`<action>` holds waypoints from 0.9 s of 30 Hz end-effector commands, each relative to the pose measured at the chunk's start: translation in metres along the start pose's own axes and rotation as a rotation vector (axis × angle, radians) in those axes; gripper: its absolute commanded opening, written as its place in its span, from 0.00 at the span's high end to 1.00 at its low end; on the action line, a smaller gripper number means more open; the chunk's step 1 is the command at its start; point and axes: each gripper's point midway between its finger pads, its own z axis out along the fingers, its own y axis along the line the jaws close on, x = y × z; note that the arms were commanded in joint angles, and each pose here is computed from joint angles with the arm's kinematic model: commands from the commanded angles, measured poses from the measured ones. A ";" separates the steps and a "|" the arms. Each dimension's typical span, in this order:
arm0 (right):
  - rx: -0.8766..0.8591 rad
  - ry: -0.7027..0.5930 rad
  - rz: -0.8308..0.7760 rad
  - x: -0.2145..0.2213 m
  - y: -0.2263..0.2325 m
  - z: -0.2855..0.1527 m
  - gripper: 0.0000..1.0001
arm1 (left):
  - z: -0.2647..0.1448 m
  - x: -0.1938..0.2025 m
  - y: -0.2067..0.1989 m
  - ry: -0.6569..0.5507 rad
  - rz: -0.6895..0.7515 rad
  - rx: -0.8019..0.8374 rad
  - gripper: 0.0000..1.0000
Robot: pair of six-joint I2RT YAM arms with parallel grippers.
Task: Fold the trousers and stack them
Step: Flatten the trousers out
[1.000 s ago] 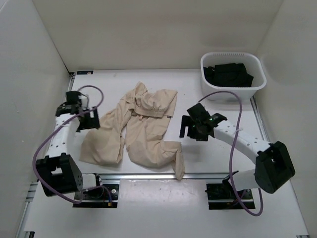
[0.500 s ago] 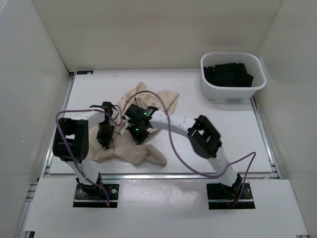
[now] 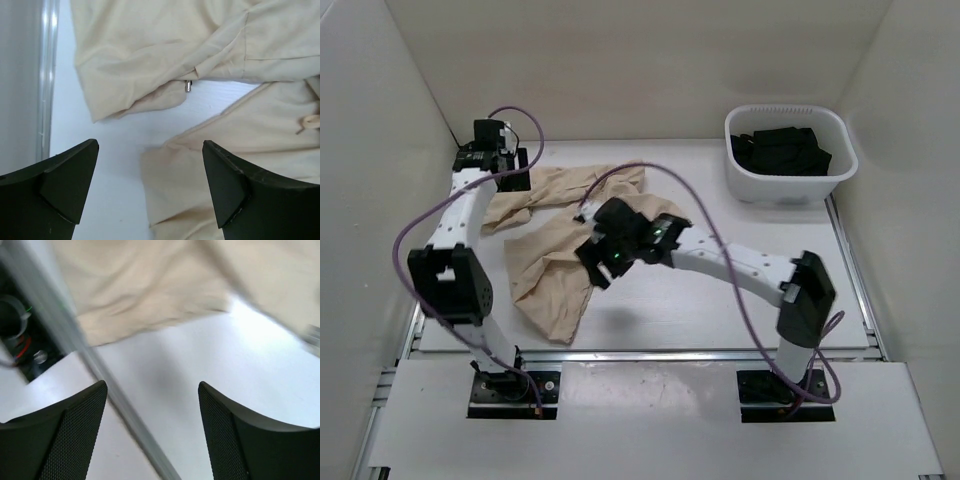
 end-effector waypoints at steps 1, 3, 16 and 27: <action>0.375 -0.169 0.148 -0.025 -0.105 -0.040 0.22 | -0.070 0.021 -0.001 -0.032 0.012 0.055 0.03; 0.466 -0.112 0.217 -0.019 -0.147 -0.033 0.15 | -0.085 0.072 -0.029 0.070 0.095 0.130 0.03; 0.610 -0.013 0.248 -0.029 -0.238 0.046 0.06 | -0.086 0.303 -0.037 0.632 0.266 0.198 0.00; 0.632 -0.073 0.364 -0.053 -0.246 0.039 1.00 | -0.043 0.308 0.008 0.645 0.234 -0.035 0.86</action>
